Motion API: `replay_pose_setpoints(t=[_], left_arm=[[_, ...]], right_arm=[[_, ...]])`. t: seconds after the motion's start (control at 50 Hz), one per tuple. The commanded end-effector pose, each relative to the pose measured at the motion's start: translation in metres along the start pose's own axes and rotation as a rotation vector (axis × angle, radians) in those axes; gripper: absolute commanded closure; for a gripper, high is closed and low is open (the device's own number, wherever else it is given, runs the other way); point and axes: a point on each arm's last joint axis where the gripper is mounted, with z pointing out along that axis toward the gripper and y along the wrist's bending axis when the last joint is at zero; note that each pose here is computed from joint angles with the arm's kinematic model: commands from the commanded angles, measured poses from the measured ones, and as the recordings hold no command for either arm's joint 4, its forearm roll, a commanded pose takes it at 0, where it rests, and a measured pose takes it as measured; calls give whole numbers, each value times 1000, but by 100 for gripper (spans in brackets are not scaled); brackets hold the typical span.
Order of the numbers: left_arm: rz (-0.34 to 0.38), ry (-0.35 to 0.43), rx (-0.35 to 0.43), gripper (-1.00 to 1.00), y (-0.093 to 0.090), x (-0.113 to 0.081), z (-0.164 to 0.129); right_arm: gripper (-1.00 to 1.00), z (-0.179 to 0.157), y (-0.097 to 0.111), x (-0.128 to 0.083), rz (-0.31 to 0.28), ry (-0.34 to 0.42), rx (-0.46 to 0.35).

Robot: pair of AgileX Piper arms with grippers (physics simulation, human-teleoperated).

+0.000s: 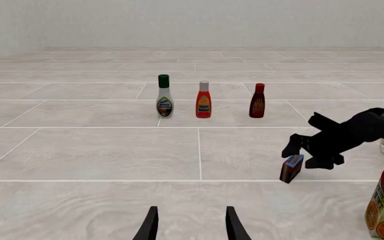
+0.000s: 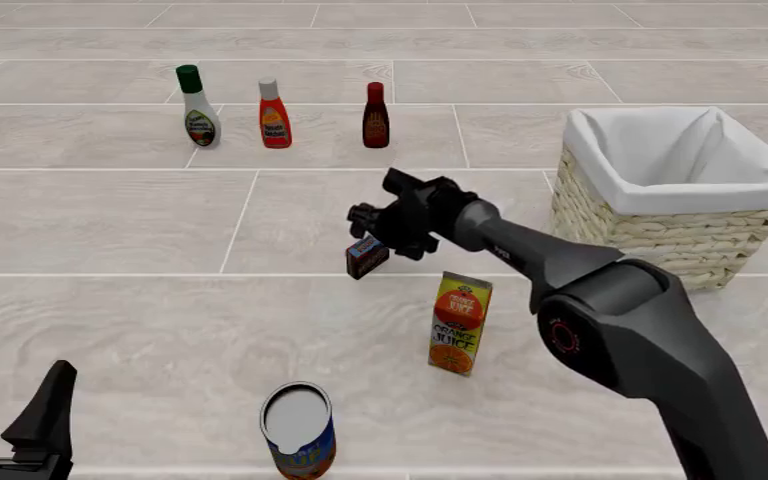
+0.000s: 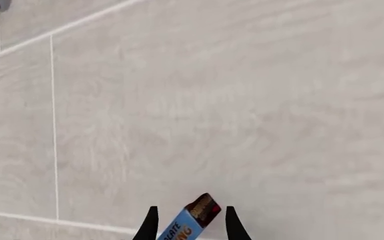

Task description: Pick the chocolate pudding and place it in the basket.

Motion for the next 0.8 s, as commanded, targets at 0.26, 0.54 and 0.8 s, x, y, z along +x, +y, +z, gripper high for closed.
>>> replay_pose_setpoints(t=[0.26,0.54,0.8], left_arm=[[0,0,0,-100,0,0,0],[0,0,0,-100,0,0,0],[0,0,0,-100,0,0,0]], right_arm=[[-100,8,0,12,13,16,2],[100,8,-14,-5,21,0,22],[100,6,-18,-12,15,-7,27]])
